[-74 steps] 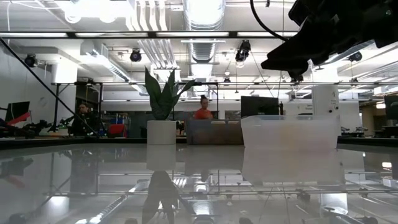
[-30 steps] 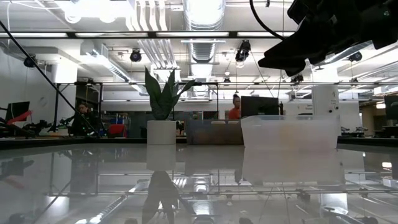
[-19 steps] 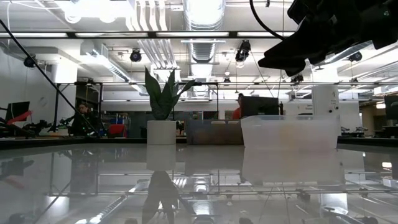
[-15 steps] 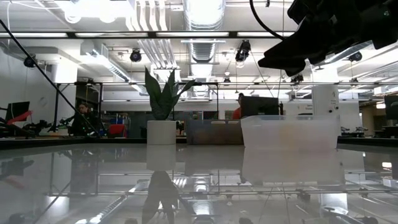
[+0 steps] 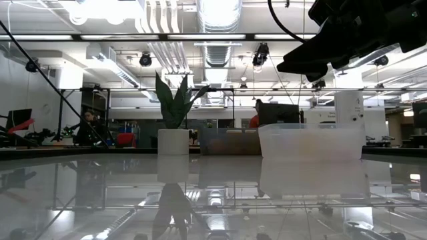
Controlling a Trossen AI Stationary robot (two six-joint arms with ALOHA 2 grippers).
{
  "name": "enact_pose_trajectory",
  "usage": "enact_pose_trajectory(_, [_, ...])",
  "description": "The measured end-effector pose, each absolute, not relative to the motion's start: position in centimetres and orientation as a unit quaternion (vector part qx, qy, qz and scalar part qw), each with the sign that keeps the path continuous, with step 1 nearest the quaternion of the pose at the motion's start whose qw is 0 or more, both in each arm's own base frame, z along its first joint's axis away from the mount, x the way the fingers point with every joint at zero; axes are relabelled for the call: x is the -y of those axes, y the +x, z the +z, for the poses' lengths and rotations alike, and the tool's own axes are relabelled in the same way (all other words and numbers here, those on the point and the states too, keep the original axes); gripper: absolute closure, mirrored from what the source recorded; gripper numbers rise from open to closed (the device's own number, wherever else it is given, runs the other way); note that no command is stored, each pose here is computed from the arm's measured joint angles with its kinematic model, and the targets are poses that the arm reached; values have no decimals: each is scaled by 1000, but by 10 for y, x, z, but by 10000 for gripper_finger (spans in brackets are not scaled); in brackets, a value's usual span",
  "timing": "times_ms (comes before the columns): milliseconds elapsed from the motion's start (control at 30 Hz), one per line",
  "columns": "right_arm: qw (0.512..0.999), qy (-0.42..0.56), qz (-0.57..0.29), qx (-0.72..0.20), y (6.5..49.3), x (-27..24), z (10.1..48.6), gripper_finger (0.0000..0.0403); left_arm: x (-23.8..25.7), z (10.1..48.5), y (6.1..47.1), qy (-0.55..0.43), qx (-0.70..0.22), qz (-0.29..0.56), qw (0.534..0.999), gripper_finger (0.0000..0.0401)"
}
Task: Pick and place medicine bottles into bin by pill shape (circle, oval)
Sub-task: Put the small pink pill bottle into the white bin
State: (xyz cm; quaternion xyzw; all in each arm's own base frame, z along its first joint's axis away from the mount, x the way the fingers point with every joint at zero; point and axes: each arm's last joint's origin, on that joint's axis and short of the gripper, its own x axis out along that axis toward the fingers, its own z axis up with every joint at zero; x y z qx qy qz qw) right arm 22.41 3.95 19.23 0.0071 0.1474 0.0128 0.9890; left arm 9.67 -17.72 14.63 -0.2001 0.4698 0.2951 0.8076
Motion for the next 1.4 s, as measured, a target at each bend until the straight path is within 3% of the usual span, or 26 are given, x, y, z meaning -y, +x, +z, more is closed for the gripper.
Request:
enact_pose_trajectory(167, [989,8,13,-147,224,-39,192,232,177,150,106,-215,-466,305,802,327])
enact_pose_trajectory(367, [989,8,12,-147,224,-39,192,232,168,166,144,-177,-469,292,814,326])
enact_pose_trajectory(600, [988,8,12,-152,224,-39,191,232,150,188,209,-140,-433,218,863,326])
enact_pose_trajectory(933, [987,25,15,-155,222,-42,189,209,115,219,280,-111,-293,91,945,326])
enact_pose_trajectory(1100, [989,21,17,-146,223,-42,191,207,93,231,297,-70,-230,82,967,326])
enact_pose_trajectory(1400, [995,-10,23,-97,237,-45,221,206,75,235,305,1,-215,89,973,326])
